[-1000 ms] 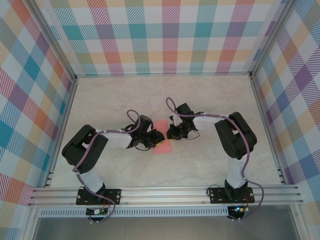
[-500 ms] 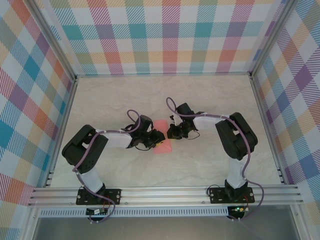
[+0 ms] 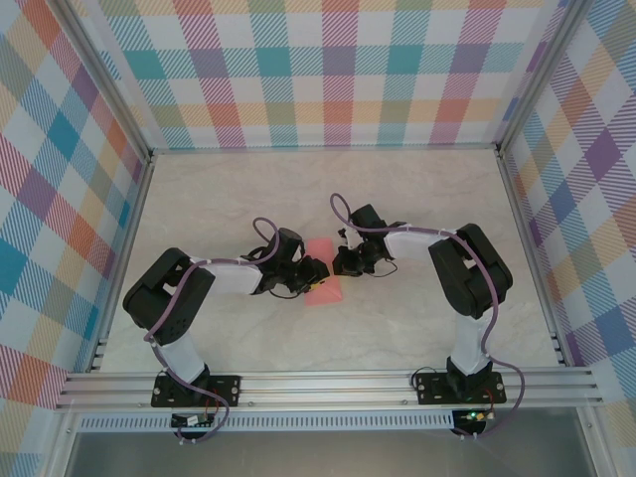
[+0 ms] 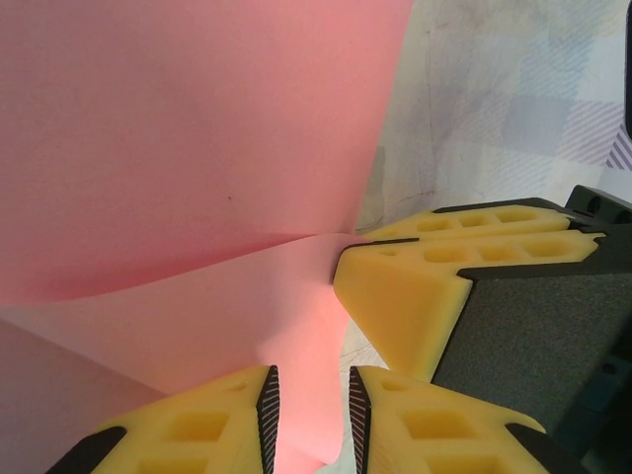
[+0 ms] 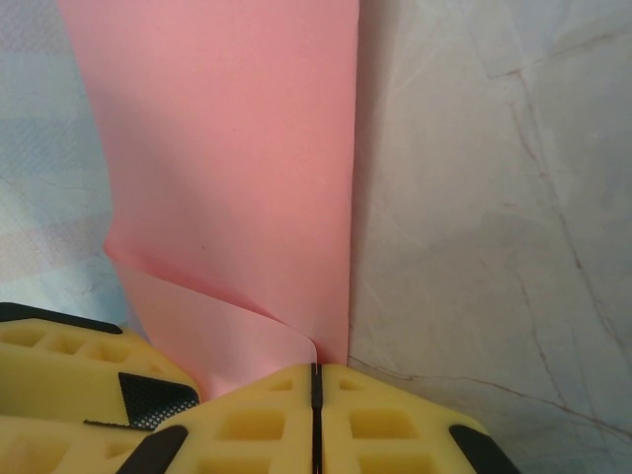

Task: Fold a paper plane with a square sheet of paper (pick it up from the middle)
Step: Fold the triangle a second time at the center of the table.

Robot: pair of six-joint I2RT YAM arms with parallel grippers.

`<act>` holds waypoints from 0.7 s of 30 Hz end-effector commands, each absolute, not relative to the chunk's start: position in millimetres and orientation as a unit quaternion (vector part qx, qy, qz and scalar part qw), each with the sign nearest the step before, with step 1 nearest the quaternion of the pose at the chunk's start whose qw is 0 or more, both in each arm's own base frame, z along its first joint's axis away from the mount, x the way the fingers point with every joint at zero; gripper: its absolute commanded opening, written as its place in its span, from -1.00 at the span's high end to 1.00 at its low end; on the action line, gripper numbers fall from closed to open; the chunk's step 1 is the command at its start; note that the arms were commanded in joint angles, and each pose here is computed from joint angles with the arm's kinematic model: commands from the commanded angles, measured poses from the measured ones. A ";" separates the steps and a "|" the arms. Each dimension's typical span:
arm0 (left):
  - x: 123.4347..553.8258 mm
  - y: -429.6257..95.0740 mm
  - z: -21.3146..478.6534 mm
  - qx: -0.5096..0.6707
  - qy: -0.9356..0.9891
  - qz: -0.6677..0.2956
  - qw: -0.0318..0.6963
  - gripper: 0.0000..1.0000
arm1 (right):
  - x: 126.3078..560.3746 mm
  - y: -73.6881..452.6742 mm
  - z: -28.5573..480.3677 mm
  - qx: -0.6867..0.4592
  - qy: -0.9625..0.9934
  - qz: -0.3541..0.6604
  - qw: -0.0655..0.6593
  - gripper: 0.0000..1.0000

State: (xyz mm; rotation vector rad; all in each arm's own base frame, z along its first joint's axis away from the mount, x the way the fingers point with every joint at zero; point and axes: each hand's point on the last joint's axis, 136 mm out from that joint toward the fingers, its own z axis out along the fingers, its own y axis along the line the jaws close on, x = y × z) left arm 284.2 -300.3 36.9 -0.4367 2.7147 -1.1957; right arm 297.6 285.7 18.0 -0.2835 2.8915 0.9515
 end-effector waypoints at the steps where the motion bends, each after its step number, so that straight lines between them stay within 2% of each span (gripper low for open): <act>1: 287.0 -306.3 42.1 -0.136 0.904 -0.399 0.075 0.44 | 292.3 281.8 17.3 -0.092 0.948 0.302 0.037 0.82; 21: 286.1 -301.7 23.5 -0.143 0.914 -0.373 0.065 0.53 | 290.7 280.3 14.6 -0.089 0.950 0.298 0.031 0.80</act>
